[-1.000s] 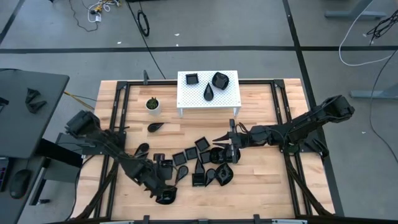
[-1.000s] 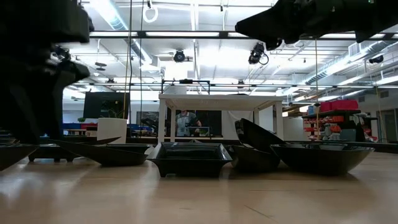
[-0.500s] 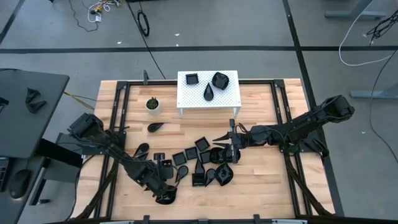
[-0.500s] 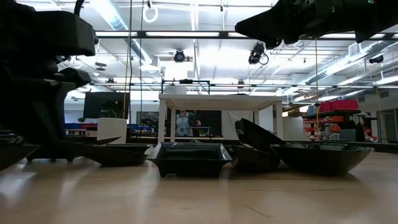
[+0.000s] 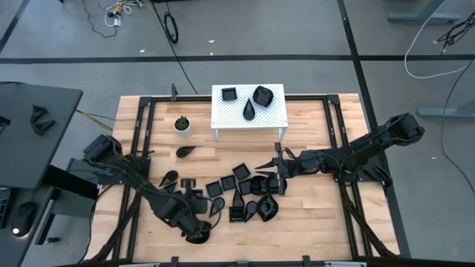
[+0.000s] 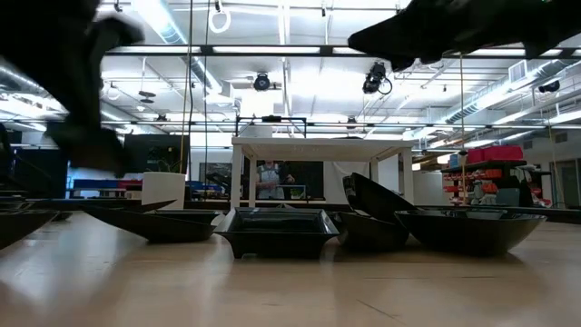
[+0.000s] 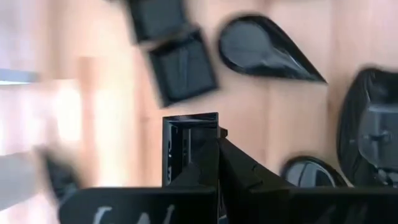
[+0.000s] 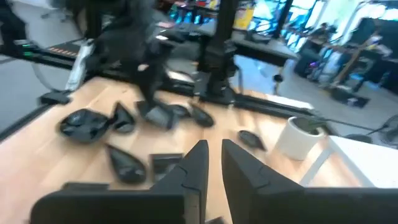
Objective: Pick & Place Mini shaped plates
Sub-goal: Stack the black plate on top of the black plate on the shelf
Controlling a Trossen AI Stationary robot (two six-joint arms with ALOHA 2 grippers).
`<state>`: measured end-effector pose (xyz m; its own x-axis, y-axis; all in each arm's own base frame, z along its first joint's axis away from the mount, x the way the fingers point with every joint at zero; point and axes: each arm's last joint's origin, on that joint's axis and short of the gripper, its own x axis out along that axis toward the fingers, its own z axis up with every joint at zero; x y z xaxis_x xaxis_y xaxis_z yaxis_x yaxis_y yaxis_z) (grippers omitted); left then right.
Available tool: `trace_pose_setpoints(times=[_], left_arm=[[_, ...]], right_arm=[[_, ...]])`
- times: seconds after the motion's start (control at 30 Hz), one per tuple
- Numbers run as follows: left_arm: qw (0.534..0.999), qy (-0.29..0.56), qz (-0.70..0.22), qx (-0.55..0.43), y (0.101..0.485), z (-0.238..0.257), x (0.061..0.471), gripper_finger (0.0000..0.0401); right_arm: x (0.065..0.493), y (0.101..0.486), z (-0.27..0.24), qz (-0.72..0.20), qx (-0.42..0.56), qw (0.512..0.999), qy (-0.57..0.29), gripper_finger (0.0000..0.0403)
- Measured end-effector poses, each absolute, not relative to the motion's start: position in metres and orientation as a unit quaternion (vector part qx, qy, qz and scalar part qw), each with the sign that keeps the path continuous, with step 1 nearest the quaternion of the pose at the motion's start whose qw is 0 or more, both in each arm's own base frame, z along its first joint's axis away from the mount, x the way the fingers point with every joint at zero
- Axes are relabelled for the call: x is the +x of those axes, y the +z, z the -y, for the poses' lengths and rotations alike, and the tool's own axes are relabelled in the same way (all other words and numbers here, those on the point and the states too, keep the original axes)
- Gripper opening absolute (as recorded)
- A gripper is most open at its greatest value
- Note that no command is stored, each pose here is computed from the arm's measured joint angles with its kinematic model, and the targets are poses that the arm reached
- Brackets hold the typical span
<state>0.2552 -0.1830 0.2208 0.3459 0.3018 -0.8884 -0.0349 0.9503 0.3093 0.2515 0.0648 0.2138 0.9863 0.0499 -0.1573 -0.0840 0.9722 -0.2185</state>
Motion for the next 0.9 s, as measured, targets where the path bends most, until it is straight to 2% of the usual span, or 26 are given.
trace_pose_setpoints(times=[0.27, 0.5, 0.67, 0.9], left_arm=[[0.819, 0.171, -0.509, 0.201, 0.302, 0.142, 0.28, 0.0002], [0.868, 0.147, -0.431, 0.195, 0.353, 0.039, 0.298, 0.0002], [0.915, 0.133, -0.341, 0.169, 0.356, -0.055, 0.313, 0.0001], [0.886, 0.254, -0.327, 0.208, 0.328, -0.145, 0.337, 0.0001]], right_arm=[[0.218, 0.223, -0.07, -0.16, -0.113, 0.978, 0.067, 0.0047], [0.212, 0.224, -0.066, -0.173, -0.126, 0.976, 0.031, 0.0047], [0.213, 0.223, -0.063, -0.175, -0.127, 0.976, 0.001, 0.0047], [0.214, 0.225, -0.062, -0.165, -0.119, 0.979, -0.014, 0.0047]])
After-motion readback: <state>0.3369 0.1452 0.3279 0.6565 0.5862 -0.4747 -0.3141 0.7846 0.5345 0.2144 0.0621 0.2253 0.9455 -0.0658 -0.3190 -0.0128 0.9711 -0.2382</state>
